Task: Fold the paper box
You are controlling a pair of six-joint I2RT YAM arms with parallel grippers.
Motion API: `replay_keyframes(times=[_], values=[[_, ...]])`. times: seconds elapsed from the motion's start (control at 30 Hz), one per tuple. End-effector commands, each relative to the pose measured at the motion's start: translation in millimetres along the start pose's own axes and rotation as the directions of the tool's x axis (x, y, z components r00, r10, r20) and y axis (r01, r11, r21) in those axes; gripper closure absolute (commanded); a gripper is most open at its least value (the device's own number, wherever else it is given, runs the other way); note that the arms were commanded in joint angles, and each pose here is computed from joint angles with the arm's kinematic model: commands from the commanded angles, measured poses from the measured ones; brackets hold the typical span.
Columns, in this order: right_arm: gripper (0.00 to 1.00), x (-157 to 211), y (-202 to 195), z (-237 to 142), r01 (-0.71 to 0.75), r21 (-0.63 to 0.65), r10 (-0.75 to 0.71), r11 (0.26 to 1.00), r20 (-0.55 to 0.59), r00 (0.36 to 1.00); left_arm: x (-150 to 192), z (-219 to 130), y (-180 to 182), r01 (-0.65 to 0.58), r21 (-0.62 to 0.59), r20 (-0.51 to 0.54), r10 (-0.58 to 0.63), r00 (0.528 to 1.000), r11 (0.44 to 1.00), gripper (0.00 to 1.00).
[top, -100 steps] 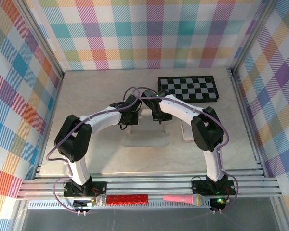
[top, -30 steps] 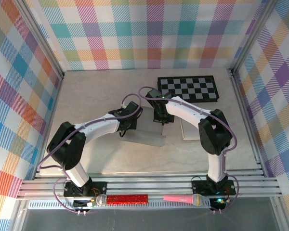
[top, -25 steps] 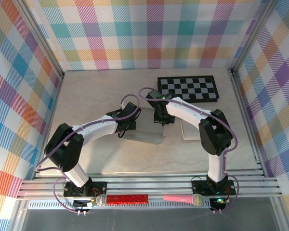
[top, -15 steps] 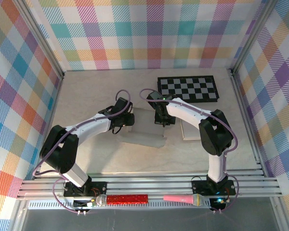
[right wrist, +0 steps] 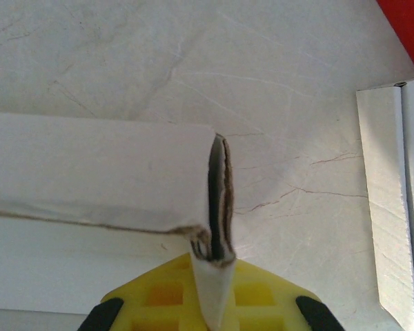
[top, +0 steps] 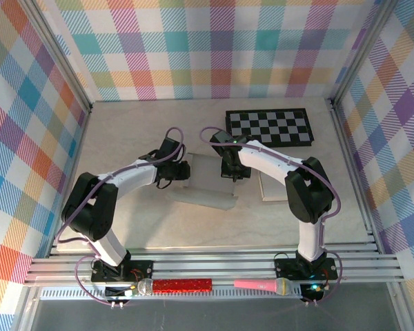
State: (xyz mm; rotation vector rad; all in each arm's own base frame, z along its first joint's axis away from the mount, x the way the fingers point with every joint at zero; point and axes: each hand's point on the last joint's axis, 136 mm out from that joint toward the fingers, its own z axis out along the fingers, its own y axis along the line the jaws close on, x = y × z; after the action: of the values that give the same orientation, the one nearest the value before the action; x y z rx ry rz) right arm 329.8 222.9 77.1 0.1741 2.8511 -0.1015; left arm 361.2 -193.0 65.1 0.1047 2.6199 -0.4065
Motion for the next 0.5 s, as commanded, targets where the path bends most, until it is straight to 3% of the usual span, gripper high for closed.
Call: replay_keyframes(times=[0.0, 0.2, 0.33, 0.47], values=[[1.00, -0.8, -1.7, -11.7, 0.011, -0.030, -0.010, 1.000, 0.012, 1.000, -5.4, 4.2, -11.3, -0.053, 0.075, -0.004, 0.053, 0.999, 0.996, 0.84], [1.00, -1.0, 1.8, -11.6, 0.025, -0.053, -0.024, 0.998, 0.020, 1.000, -0.2, 15.0, -9.3, -0.078, 0.087, -0.038, 0.081, 0.996, 0.993, 0.80], [1.00, -0.8, 1.5, -11.1, 0.036, -0.056, -0.035, 0.998, 0.024, 0.999, -0.2, 21.4, -0.5, -0.065, 0.074, -0.044, 0.069, 0.997, 0.995, 0.71], [1.00, -0.7, 0.7, -12.6, 0.040, -0.056, -0.038, 0.998, 0.028, 0.999, -4.3, 24.3, 2.2, -0.062, 0.075, -0.038, 0.065, 0.997, 0.995, 0.78]])
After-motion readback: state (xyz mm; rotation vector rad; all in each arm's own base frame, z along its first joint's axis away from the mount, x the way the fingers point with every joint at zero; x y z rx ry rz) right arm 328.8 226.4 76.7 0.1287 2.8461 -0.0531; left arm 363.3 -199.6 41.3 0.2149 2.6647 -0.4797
